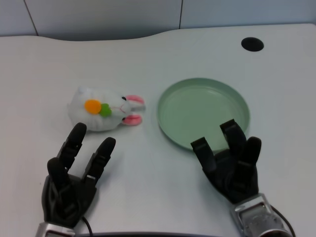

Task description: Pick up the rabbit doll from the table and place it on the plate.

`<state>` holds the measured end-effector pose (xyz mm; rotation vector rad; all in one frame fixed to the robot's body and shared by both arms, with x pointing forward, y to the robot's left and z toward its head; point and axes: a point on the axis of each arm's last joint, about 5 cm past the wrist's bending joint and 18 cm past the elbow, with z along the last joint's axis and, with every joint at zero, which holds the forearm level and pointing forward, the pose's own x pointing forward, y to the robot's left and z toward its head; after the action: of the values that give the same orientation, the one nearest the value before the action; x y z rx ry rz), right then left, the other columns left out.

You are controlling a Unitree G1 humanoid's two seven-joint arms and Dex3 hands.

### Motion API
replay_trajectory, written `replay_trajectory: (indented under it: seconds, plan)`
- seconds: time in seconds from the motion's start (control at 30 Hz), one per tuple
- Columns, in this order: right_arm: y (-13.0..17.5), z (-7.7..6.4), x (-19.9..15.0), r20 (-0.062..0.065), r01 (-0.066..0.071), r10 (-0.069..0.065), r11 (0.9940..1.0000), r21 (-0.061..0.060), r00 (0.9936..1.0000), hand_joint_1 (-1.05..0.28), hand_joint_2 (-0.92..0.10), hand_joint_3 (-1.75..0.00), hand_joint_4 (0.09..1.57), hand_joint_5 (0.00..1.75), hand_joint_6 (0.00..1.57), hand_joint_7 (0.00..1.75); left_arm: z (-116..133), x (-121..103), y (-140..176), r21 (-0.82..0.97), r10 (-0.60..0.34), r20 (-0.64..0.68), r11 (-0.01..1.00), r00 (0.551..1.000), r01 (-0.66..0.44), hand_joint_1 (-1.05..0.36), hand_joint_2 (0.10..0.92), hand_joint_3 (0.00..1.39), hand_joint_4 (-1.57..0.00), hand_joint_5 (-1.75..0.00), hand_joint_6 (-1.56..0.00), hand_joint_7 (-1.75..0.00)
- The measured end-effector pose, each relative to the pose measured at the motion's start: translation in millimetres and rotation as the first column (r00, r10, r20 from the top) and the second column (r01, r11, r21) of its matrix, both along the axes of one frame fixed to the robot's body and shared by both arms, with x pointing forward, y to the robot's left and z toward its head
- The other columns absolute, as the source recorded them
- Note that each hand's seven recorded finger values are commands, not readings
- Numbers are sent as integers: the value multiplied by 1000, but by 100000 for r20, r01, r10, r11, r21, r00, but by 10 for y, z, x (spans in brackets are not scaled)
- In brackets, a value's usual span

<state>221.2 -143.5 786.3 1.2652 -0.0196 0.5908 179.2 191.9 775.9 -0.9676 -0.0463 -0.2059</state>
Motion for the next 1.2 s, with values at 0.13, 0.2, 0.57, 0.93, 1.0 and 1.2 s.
replay_trajectory:
  seconds: [0.13,0.2,0.57,0.93,1.0,1.2]
  plan:
    - [1,-3,-6,-201,164,-165,100000,-7,100000,-491,-856,-3,964,1746,802,1746,-3,-7,2,-13,139,-139,100000,100000,-139,-747,921,345,-530,-517,-616,-19]
    - [0,-4,-10,-621,563,-564,99998,-205,99996,-488,-862,-6,962,1746,803,1746,-4,-11,4,36,196,-203,100000,100000,-196,-747,921,344,-529,-518,-616,-18]
    - [0,-4,-9,-1372,330,-344,99994,-1004,99990,-486,-876,-11,980,1746,816,1746,-4,-12,5,48,438,-689,99999,99997,-437,-738,921,356,-496,-540,-573,0]
    - [13,-10,-17,-2864,3082,-3028,99935,1875,99913,-476,-855,-17,988,1746,822,1701,-4,-11,14,-132,274,-1357,100000,99990,-276,-727,921,349,-481,-568,-570,-7]
    - [13,-10,-18,-2523,3173,-3143,99943,1183,99919,-482,-865,-20,983,1746,809,1737,-5,-11,13,-403,83,-1512,99999,99989,-89,-724,921,350,-480,-574,-574,-9]
    - [13,-8,-14,-1660,1952,-1976,99971,-1443,99967,-508,-874,-23,982,1746,821,1746,-4,-10,13,-145,285,-1377,99999,99990,-287,-718,921,354,-473,-591,-573,-9]
